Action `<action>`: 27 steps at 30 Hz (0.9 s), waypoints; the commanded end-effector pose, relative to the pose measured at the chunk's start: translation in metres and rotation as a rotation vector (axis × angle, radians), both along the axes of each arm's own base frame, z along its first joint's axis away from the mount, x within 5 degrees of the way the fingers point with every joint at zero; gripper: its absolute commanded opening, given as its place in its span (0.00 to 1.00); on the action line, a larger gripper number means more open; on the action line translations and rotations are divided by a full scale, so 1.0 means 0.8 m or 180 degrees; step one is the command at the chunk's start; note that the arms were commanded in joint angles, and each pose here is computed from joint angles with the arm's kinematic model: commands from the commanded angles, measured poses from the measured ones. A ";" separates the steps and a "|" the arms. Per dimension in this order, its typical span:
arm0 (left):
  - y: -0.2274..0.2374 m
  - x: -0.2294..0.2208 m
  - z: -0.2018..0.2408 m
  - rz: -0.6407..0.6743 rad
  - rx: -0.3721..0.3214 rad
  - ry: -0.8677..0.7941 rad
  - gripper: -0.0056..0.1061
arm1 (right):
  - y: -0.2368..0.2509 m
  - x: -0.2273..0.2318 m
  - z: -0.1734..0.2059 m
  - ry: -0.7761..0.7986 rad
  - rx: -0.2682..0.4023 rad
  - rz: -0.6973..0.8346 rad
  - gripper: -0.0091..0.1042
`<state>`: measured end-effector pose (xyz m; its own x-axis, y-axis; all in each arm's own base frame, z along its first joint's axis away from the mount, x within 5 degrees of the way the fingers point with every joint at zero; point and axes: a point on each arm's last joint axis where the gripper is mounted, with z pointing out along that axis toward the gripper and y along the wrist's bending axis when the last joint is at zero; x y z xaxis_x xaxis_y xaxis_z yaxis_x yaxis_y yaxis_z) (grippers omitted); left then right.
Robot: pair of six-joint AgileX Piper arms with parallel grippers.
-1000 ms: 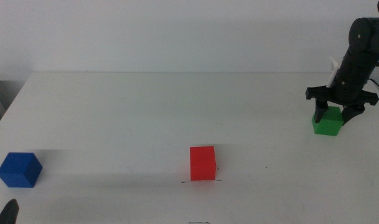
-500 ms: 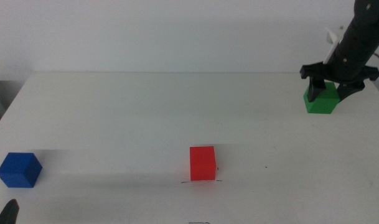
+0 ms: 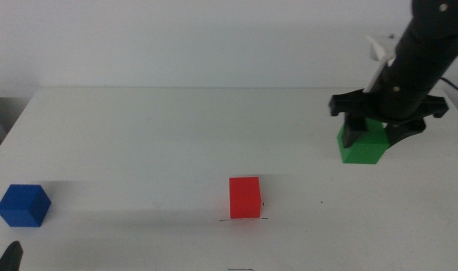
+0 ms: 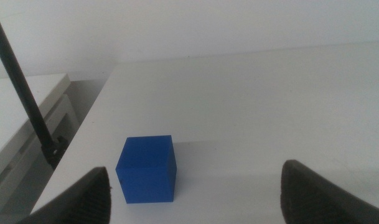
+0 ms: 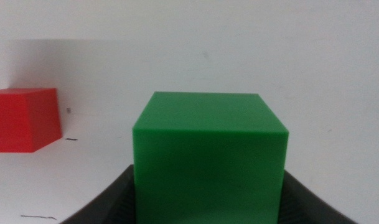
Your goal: Stack red cubes first, then green, then blue cubes in a specific spot.
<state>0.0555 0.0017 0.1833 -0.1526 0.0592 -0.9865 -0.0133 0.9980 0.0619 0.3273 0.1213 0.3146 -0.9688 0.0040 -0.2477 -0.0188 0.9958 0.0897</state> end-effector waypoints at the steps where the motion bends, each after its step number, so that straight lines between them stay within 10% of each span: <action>1: -0.001 -0.001 0.012 -0.0011 -0.0037 -0.0337 0.89 | 0.014 -0.017 0.028 -0.0187 -0.0015 -0.0039 0.07; 27: -0.001 -0.001 0.012 -0.0011 -0.0037 -0.0337 0.89 | 0.190 0.002 -0.031 0.0096 0.0071 0.0512 0.07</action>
<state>0.0555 0.0017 0.1833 -0.1526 0.0592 -0.9865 -0.0133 0.9980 0.0619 0.3377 0.2821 0.2551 -0.9714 -0.1483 -0.1852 -0.1704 0.9793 0.1095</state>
